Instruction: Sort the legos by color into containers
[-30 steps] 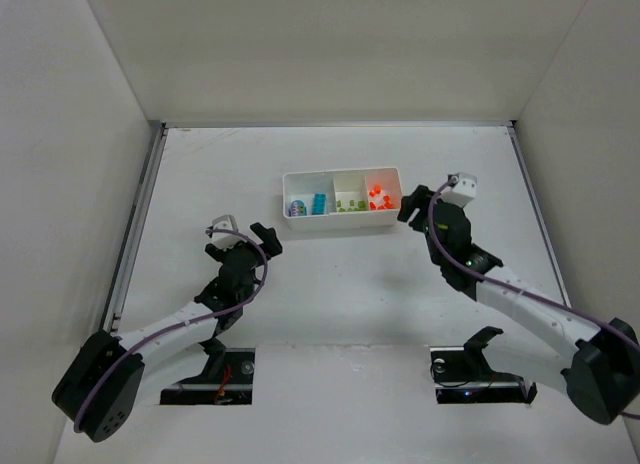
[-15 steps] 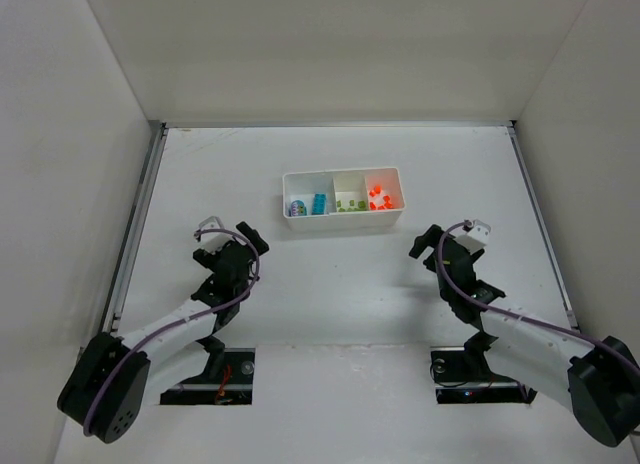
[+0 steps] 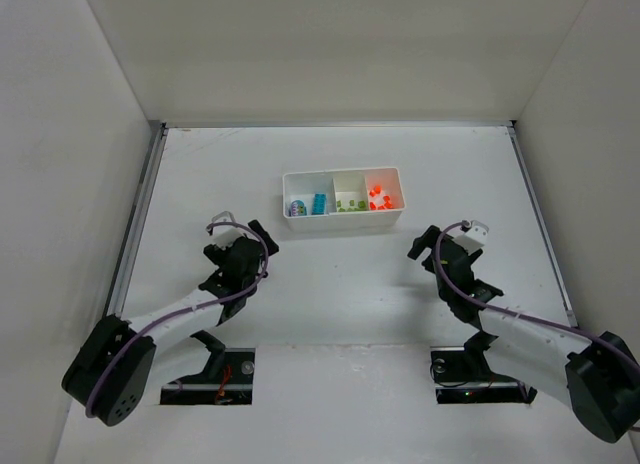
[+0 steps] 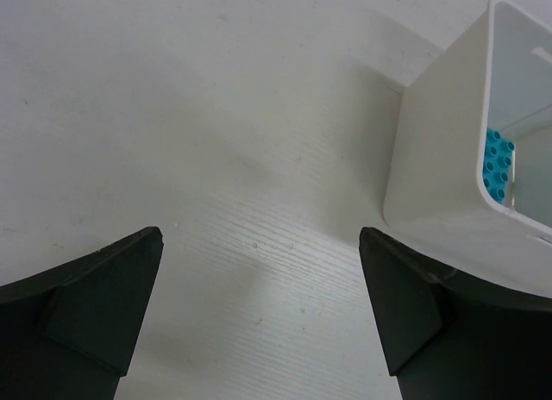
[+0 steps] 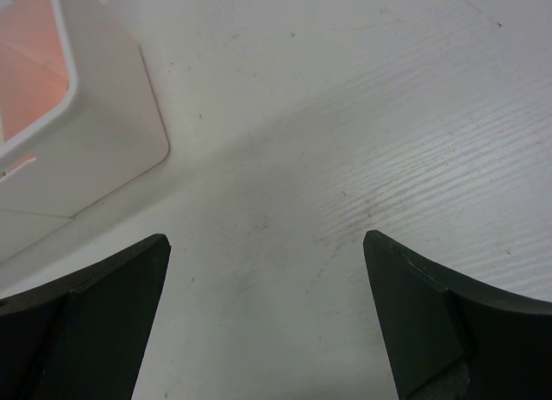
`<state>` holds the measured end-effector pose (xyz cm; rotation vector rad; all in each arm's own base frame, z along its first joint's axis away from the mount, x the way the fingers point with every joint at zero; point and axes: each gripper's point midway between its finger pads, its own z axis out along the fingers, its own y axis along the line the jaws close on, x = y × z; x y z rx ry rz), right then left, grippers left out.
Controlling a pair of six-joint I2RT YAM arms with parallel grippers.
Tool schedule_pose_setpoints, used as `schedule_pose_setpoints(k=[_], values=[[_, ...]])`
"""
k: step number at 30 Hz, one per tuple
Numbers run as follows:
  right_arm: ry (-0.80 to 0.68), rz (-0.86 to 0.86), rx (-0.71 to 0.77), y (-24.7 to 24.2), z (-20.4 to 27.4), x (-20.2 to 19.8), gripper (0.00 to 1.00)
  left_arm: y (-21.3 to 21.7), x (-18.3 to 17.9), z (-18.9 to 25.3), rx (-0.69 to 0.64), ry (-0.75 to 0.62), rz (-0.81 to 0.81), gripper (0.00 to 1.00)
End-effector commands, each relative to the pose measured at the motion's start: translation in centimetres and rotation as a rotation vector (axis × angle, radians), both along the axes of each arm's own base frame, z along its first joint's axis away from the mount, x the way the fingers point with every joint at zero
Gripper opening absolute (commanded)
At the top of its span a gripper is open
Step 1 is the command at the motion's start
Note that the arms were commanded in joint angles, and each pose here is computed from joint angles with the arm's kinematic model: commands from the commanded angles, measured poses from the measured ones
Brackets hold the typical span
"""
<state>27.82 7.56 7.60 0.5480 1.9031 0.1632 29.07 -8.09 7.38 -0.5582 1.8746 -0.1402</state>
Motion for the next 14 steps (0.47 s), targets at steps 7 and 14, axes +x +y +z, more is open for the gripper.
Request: schedule_pose_setpoints(k=[7, 14], values=[[-0.072, -0.003, 0.040, 1.0, 2.4, 1.3, 1.00, -0.2, 0.3, -0.3, 0.003, 0.001, -0.008, 1.00], [-0.064, 0.008, 0.017, 1.5, 2.4, 1.5, 1.00, -0.6, 0.4, -0.5, 0.026, 0.010, -0.019, 1.00]])
